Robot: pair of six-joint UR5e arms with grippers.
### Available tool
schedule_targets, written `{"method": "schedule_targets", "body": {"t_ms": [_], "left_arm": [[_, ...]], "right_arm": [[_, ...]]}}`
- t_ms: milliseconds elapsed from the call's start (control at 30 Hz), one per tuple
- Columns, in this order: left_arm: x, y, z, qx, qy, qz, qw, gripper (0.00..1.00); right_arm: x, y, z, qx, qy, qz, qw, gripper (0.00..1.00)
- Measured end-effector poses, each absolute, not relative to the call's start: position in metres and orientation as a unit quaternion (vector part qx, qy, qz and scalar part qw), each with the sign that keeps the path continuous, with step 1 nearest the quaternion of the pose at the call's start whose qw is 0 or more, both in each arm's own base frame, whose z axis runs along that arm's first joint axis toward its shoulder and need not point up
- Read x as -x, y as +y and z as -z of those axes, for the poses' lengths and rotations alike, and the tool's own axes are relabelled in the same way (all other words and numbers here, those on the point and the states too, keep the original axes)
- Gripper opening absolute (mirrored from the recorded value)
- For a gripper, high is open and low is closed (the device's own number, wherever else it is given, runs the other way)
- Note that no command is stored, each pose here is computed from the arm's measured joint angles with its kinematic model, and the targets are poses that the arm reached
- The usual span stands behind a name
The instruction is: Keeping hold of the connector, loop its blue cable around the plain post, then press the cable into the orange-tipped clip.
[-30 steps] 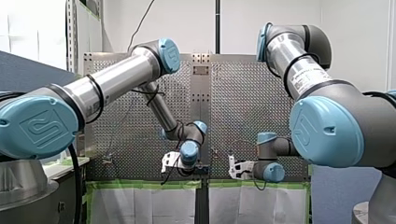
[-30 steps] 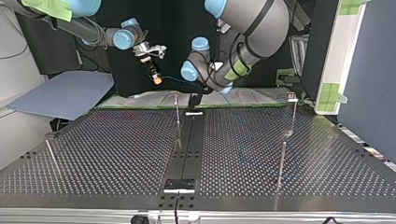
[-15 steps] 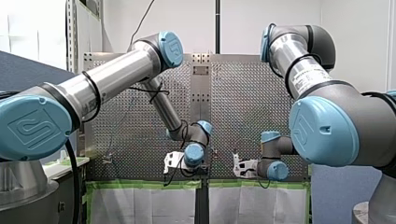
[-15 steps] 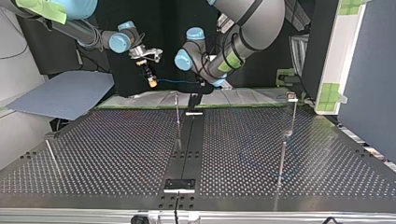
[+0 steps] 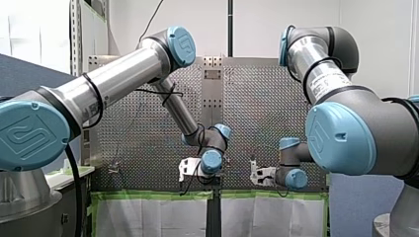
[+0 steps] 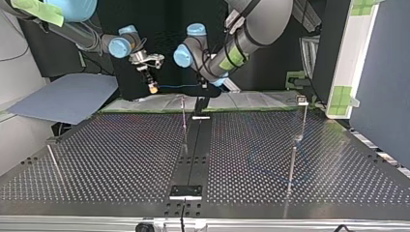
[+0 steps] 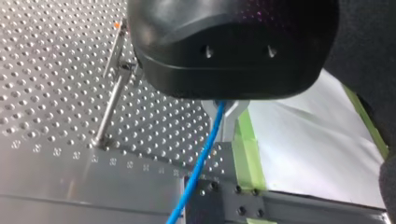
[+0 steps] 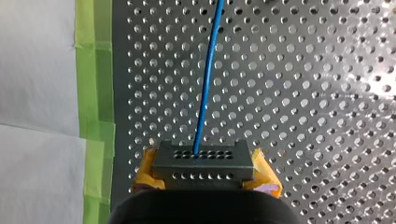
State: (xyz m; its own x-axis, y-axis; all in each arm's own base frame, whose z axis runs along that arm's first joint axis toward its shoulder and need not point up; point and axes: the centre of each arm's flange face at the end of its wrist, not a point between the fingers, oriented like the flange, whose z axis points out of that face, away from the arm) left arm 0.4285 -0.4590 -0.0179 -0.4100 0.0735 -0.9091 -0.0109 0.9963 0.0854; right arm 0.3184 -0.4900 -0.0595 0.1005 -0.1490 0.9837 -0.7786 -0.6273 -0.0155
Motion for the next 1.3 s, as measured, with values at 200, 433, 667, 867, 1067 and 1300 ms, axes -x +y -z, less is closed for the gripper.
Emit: {"method": "schedule_targets", "body": {"t_ms": [200, 433, 667, 867, 1067, 1300], "left_arm": [[-0.426, -0.464, 0.017, -0.020, 0.836, -0.032, 0.547, 0.00], [-0.429, -0.463, 0.016, -0.017, 0.835, -0.032, 0.548, 0.00], [-0.437, -0.466, 0.010, -0.008, 0.831, -0.029, 0.555, 0.00], [-0.448, -0.475, 0.000, -0.002, 0.825, -0.019, 0.565, 0.00], [-0.456, -0.479, -0.005, 0.002, 0.821, -0.011, 0.571, 0.00], [-0.463, -0.479, -0.006, 0.003, 0.819, 0.001, 0.574, 0.00]], "right_arm": [[-0.316, -0.494, 0.059, -0.689, -0.338, -0.580, 0.273, 0.00], [-0.313, -0.496, 0.058, -0.688, -0.340, -0.580, 0.275, 0.00], [-0.312, -0.503, 0.056, -0.687, -0.341, -0.580, 0.276, 0.00], [-0.310, -0.510, 0.054, -0.685, -0.341, -0.581, 0.278, 0.00], [-0.309, -0.516, 0.051, -0.683, -0.339, -0.583, 0.280, 0.00], [-0.308, -0.520, 0.049, -0.682, -0.339, -0.584, 0.281, 0.00]]}}
